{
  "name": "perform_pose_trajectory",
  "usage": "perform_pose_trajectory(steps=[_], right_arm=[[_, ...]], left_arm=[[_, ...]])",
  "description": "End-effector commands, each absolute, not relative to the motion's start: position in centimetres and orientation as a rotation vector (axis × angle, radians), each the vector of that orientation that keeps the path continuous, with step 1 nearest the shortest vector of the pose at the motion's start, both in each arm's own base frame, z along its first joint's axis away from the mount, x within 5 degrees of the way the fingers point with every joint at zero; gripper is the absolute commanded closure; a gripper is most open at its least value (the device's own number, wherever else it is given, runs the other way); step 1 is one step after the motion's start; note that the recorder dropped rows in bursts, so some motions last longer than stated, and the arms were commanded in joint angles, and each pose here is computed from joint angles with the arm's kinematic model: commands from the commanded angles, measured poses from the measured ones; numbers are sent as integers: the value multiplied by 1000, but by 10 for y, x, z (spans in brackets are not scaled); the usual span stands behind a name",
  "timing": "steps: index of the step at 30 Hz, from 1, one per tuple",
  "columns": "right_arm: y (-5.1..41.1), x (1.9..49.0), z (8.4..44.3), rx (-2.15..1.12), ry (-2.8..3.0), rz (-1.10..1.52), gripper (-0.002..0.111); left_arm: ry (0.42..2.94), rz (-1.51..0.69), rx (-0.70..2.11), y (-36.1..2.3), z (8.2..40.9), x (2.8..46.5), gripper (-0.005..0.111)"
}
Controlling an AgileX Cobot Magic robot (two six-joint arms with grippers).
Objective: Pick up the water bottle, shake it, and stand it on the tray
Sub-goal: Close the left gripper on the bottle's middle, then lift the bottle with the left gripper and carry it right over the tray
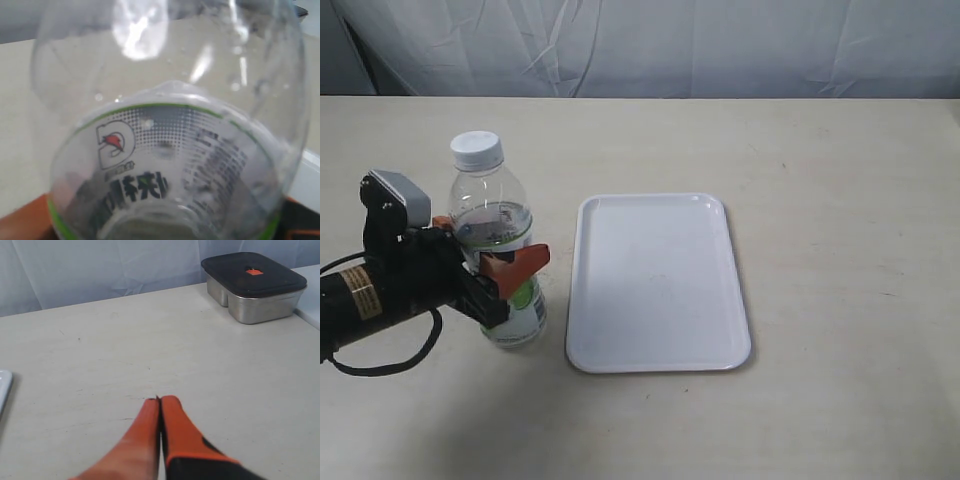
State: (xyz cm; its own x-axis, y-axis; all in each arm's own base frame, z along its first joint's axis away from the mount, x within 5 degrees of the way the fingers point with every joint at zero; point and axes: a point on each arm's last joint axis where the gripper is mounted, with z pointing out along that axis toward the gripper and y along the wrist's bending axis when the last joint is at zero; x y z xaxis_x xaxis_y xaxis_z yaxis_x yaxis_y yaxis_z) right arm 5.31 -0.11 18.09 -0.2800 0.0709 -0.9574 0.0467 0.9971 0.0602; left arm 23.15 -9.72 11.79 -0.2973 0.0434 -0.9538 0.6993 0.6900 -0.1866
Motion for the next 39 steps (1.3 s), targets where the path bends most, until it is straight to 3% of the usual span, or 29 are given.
perform_pose_trajectory(steps=[1, 4, 7, 9, 10, 12, 14, 15, 17, 19, 20, 22, 24, 26, 28, 34, 39], right_arm=[[-1, 53, 181, 83, 1842, 28, 105], [-1, 53, 181, 83, 1842, 28, 105], [-1, 53, 181, 83, 1842, 28, 105], [-1, 53, 181, 83, 1842, 28, 105], [-1, 53, 181, 83, 1842, 28, 105], [-1, 53, 181, 83, 1842, 28, 105], [-1, 53, 181, 83, 1842, 28, 105], [-1, 53, 181, 83, 1842, 28, 105], [-1, 53, 181, 83, 1842, 28, 105], [-1, 53, 181, 83, 1842, 28, 105], [-1, 53, 181, 83, 1842, 28, 105], [-1, 53, 181, 83, 1842, 28, 105], [-1, 53, 181, 83, 1842, 28, 105], [-1, 53, 181, 83, 1842, 28, 105], [-1, 53, 181, 83, 1842, 28, 105], [-1, 53, 181, 83, 1842, 28, 105], [-1, 53, 181, 83, 1842, 28, 105]], left_arm=[[1763, -760, 609, -99, 119, 231, 106], [1755, -800, 556, -99, 129, 231, 106], [1662, -880, 517, -102, 162, 232, 106], [1485, -959, 533, -107, 217, 233, 106], [1335, -996, 539, -108, 266, 234, 106], [1192, -949, 565, -111, 328, 237, 106], [1306, -871, 585, -124, 339, 250, 106], [1324, -890, 624, -131, 335, 249, 106], [1533, -1010, 885, -173, 272, 243, 106], [1664, -1052, 868, -184, 237, 243, 106], [1615, -1108, 844, -187, 242, 242, 106], [1389, -1162, 761, -186, 297, 242, 106], [1249, -1054, 781, -181, 352, 236, 106], [1225, -959, 779, -177, 376, 234, 106], [1324, -972, 796, -180, 358, 239, 106], [1713, -1083, 946, -190, 252, 243, 106], [1613, -1183, 947, -192, 261, 234, 106]])
